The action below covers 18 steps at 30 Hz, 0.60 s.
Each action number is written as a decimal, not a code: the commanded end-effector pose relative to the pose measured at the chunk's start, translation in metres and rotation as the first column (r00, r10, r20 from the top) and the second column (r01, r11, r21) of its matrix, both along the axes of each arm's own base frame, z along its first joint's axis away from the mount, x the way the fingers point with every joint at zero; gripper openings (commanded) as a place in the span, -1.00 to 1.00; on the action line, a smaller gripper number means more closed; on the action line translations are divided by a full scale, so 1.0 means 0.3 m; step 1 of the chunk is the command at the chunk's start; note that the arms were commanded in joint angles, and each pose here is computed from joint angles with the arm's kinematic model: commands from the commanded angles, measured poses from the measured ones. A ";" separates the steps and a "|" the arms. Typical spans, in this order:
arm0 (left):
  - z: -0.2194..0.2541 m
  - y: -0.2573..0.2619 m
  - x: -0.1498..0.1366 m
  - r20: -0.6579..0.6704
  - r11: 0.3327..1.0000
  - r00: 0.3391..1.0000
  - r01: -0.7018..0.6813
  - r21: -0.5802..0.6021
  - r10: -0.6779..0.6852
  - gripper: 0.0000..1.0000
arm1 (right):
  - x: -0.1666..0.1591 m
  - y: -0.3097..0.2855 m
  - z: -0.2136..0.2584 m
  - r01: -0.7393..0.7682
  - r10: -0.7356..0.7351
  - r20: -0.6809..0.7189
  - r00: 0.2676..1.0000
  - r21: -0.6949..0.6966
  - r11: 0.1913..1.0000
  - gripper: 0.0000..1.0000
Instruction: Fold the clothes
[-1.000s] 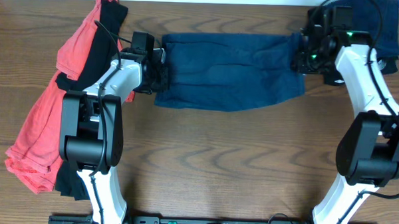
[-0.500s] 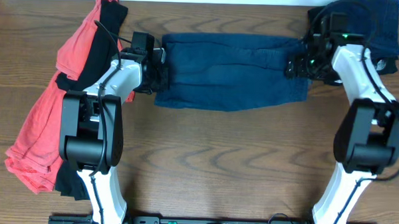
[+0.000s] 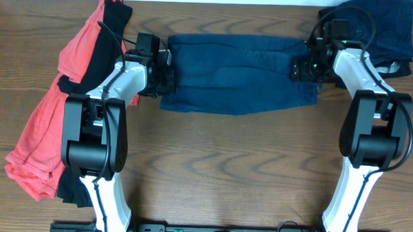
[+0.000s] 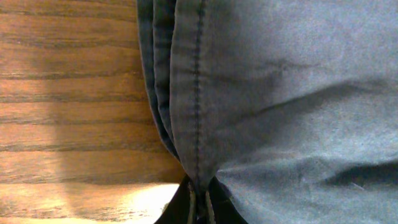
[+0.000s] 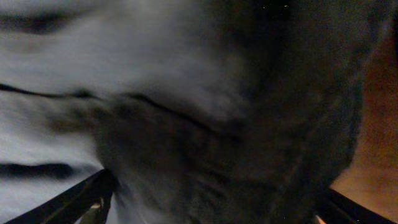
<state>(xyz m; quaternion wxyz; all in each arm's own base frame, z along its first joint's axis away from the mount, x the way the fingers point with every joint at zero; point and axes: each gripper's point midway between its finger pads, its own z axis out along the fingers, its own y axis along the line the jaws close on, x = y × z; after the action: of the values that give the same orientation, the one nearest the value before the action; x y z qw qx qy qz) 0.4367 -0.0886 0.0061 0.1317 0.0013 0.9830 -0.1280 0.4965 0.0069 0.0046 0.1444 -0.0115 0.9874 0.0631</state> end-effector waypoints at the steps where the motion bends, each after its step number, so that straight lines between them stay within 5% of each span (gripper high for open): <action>1: 0.026 0.006 0.000 0.016 1.000 1.000 -0.012 0.004 0.012 -0.88 | -0.032 0.042 -0.125 -0.022 0.024 -0.077 0.997 0.019 1.000 0.62; 7: 0.026 0.006 0.000 0.016 1.000 1.000 -0.012 0.004 0.012 -0.88 | -0.050 0.113 -0.158 -0.034 0.043 -0.106 0.993 0.086 0.996 0.32; 16: 0.026 0.006 0.000 0.016 1.000 1.000 -0.012 0.004 0.012 -0.88 | -0.046 0.232 -0.124 -0.071 0.095 -0.082 0.992 0.264 0.962 -0.97; 18: 0.026 0.006 0.000 0.016 1.000 1.000 -0.011 0.005 0.011 -0.88 | -0.043 0.223 -0.124 -0.058 0.083 -0.082 0.993 0.266 0.962 -0.97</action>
<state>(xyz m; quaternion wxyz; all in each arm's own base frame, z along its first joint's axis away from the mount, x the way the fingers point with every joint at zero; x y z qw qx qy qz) 0.4370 -0.0865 0.0057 0.1321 -0.0004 0.9834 -0.1240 0.5057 0.0499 0.0026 0.1517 -0.0266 0.9756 0.1568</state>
